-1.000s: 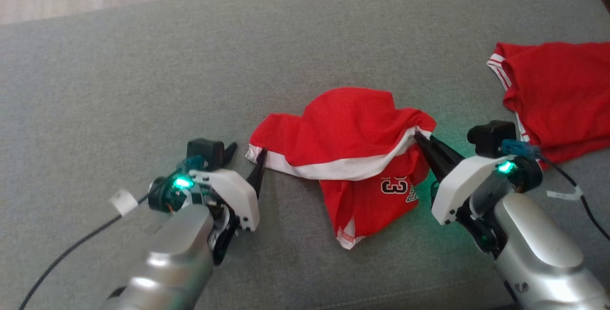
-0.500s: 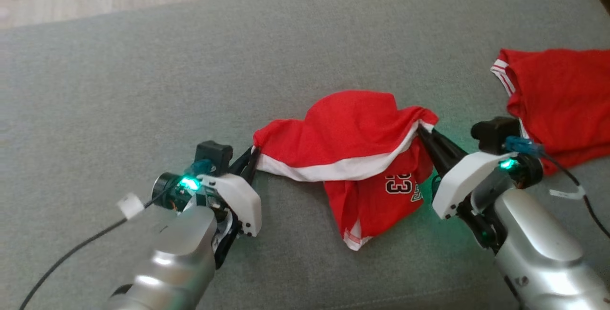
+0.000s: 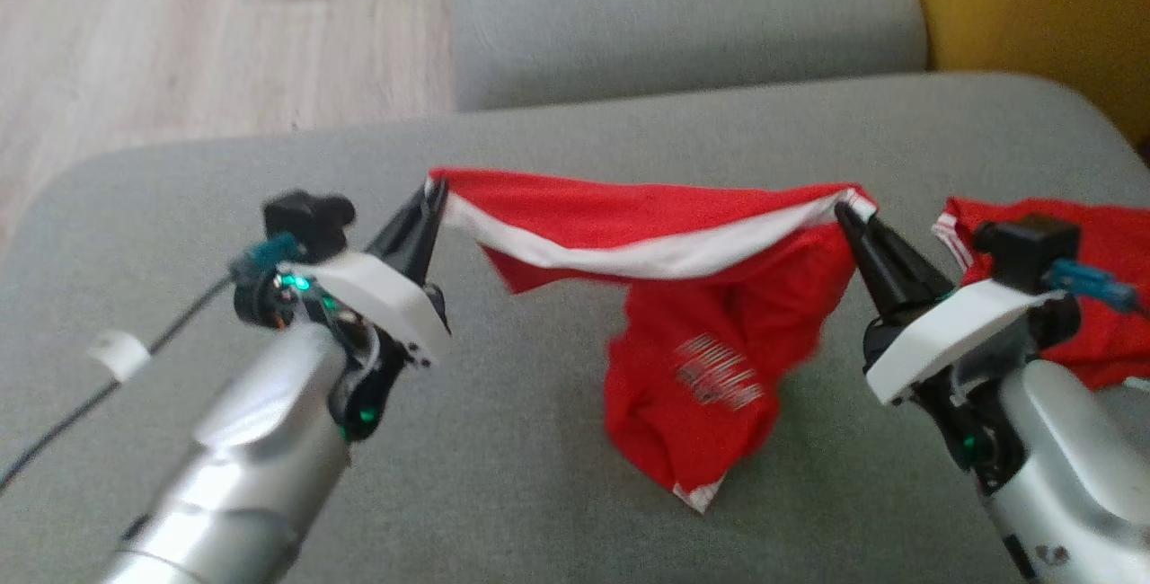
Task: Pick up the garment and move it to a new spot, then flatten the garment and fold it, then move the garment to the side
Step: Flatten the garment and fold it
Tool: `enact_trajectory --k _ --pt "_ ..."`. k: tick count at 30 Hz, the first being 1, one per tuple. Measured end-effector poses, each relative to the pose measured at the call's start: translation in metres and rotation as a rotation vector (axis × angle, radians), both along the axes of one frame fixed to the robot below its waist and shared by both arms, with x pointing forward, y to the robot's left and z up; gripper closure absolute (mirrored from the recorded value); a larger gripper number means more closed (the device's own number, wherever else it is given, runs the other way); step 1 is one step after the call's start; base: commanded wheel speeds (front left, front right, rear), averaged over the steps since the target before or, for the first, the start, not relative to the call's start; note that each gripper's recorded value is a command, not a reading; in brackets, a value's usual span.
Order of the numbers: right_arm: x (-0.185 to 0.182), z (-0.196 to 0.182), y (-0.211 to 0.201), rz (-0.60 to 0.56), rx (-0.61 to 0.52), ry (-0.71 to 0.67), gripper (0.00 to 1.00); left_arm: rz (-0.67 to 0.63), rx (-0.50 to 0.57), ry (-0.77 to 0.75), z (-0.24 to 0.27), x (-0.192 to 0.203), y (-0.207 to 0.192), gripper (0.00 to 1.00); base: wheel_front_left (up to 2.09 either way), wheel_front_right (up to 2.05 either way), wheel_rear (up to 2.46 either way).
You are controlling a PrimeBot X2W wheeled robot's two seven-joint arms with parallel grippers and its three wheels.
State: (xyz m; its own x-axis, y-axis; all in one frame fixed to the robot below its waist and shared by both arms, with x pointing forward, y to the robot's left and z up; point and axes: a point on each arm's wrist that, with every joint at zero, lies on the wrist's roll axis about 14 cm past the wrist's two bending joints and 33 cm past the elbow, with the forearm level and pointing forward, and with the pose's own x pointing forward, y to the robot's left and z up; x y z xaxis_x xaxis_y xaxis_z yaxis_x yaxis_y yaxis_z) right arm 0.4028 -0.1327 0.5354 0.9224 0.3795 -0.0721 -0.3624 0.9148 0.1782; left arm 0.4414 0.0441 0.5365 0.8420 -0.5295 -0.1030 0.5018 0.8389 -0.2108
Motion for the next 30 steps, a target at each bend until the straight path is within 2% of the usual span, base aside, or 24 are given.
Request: enact_trajectory --k 3,8,13,16,20,23,27,30 --pt "-0.009 0.041 0.008 0.032 0.028 -0.104 1.00 -0.012 -0.036 -0.082 0.045 -0.011 0.006 1.00 0.00 0.00 0.00" --pt "-0.031 0.095 0.014 0.074 0.045 -0.240 1.00 -0.015 -0.029 -0.202 0.104 -0.040 0.020 1.00 0.00 0.00 0.00" --pt "-0.046 0.133 0.020 0.108 0.046 -0.321 1.00 -0.035 0.007 -0.285 0.149 -0.061 0.025 1.00 0.00 0.00 0.00" --pt "-0.044 0.141 0.017 0.102 0.016 -0.324 1.00 -0.040 0.032 -0.305 0.165 -0.062 0.026 1.00 0.00 0.00 0.00" --pt "-0.032 0.136 0.018 0.104 -0.036 -0.283 1.00 -0.020 0.045 -0.300 0.175 -0.050 0.033 1.00 0.00 0.00 0.00" --pt "-0.010 0.122 0.025 0.121 -0.062 -0.220 1.00 0.010 0.074 -0.259 0.166 -0.027 0.042 1.00 0.00 0.00 0.00" --pt "0.037 0.115 0.030 0.105 -0.124 -0.196 1.00 0.070 0.107 -0.187 0.144 0.017 0.057 1.00 0.00 0.00 0.00" --pt "0.080 0.138 0.040 0.086 -0.123 -0.270 1.00 0.132 0.123 -0.225 0.154 0.058 0.071 1.00 0.00 0.00 0.00"
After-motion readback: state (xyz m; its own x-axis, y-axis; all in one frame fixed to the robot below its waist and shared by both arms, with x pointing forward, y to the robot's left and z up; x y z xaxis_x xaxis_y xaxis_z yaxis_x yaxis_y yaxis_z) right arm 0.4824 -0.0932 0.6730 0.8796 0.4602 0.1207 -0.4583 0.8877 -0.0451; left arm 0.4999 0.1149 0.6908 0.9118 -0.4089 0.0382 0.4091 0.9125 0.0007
